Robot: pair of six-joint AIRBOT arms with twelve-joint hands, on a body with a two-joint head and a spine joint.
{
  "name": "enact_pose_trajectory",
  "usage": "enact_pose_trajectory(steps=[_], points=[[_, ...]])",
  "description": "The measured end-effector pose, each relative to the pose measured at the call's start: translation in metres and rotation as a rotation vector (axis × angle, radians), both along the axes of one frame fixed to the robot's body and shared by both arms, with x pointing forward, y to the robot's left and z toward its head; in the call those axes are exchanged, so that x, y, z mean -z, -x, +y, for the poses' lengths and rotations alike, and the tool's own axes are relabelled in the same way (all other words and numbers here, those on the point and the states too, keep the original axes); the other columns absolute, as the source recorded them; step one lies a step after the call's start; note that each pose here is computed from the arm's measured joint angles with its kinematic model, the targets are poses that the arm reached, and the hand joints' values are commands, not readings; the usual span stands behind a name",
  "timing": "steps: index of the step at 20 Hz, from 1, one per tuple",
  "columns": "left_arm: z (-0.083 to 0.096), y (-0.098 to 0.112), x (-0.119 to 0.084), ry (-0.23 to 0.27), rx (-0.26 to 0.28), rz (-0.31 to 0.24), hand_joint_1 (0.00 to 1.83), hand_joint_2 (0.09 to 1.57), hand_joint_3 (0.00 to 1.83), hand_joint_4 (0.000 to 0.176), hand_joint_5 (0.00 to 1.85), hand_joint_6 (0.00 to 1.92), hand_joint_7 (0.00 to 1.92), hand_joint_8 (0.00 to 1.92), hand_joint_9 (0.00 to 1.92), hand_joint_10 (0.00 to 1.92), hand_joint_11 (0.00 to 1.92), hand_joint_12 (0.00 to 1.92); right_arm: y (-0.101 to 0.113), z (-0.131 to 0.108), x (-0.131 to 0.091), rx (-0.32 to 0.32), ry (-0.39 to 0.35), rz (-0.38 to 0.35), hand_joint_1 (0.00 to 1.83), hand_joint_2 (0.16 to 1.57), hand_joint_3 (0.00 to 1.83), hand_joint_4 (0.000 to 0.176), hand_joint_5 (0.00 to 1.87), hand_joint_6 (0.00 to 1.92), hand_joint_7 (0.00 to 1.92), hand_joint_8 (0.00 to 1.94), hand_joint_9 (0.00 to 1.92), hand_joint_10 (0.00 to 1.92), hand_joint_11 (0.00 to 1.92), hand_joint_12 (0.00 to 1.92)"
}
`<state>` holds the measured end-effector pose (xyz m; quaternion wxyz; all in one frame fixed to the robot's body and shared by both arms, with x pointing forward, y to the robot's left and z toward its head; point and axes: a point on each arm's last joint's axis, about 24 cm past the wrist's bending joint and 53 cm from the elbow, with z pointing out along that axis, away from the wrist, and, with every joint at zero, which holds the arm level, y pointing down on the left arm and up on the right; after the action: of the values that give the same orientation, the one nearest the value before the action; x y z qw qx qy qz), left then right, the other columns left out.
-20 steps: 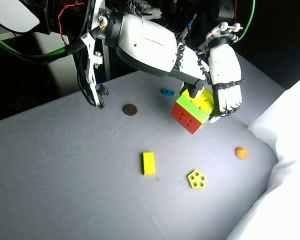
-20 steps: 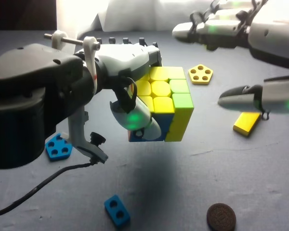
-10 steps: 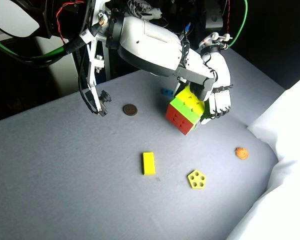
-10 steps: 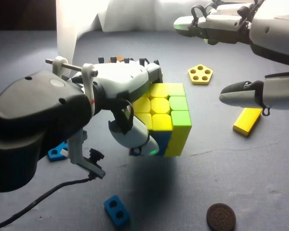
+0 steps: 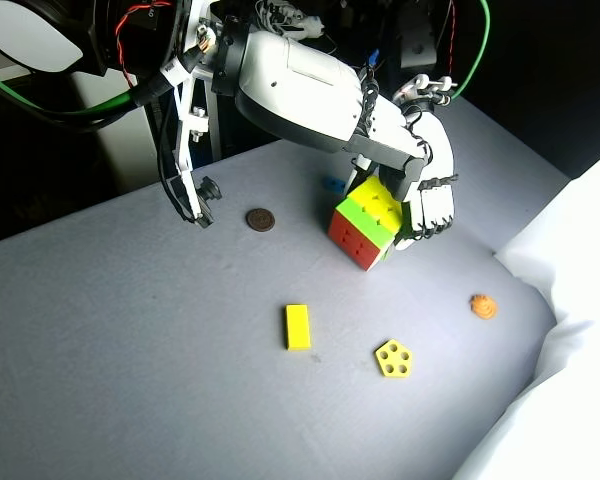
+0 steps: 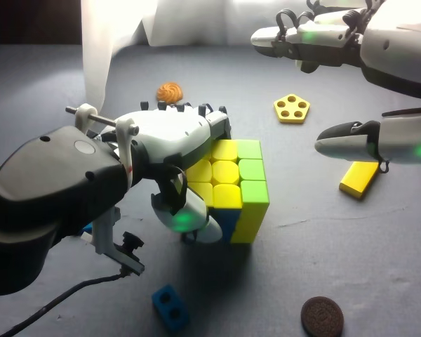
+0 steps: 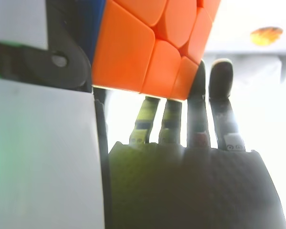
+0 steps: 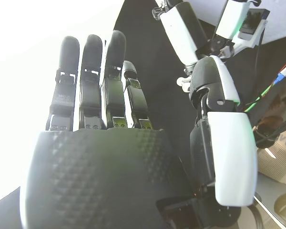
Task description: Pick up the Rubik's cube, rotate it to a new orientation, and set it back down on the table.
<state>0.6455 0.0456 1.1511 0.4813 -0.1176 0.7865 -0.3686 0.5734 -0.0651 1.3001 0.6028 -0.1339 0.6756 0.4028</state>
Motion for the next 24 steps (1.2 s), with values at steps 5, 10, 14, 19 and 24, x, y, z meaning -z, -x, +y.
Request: enact_pose_trajectory(steps=[5,10,14,19,24], points=[[0.002,0.002,0.007,-0.026,0.006,-0.009,1.23,1.03,0.00,0.000,0.13,1.62,0.08,1.79,0.06,1.88,0.00,1.92,0.000,0.000,0.000,0.001,0.000,-0.001,0.49,1.20,0.00,0.000,0.13,0.01,0.32,0.82,0.15,1.06,0.00,1.22],[0.007,0.003,0.015,-0.042,-0.004,-0.008,1.15,1.04,0.00,0.000,0.11,1.40,0.14,1.53,0.13,1.64,0.00,1.86,0.000,0.000,0.000,0.001,0.001,-0.002,0.48,1.21,0.00,0.000,0.13,0.00,0.31,0.83,0.13,1.06,0.00,1.23],[0.009,0.003,0.017,-0.049,-0.007,-0.007,0.98,1.09,0.00,0.000,0.14,0.63,0.10,0.96,0.06,1.27,0.00,1.62,0.000,0.000,0.000,0.001,0.002,-0.003,0.52,1.19,0.00,0.000,0.15,0.01,0.33,0.82,0.13,1.06,0.00,1.24],[0.011,0.003,0.018,-0.063,-0.005,-0.014,0.89,0.96,0.00,0.000,0.15,0.01,0.19,0.01,0.19,0.15,0.00,0.87,0.000,0.000,0.000,0.001,0.002,-0.003,0.51,1.20,0.00,0.000,0.15,0.02,0.32,0.82,0.11,1.06,0.00,1.20],[0.016,0.003,0.021,-0.064,-0.009,0.001,0.73,0.90,0.00,0.037,0.00,0.00,0.00,0.00,0.01,0.00,0.00,0.22,0.000,0.000,0.000,0.001,0.003,-0.003,0.50,1.20,0.00,0.000,0.13,0.01,0.30,0.81,0.11,1.06,0.00,1.19]])
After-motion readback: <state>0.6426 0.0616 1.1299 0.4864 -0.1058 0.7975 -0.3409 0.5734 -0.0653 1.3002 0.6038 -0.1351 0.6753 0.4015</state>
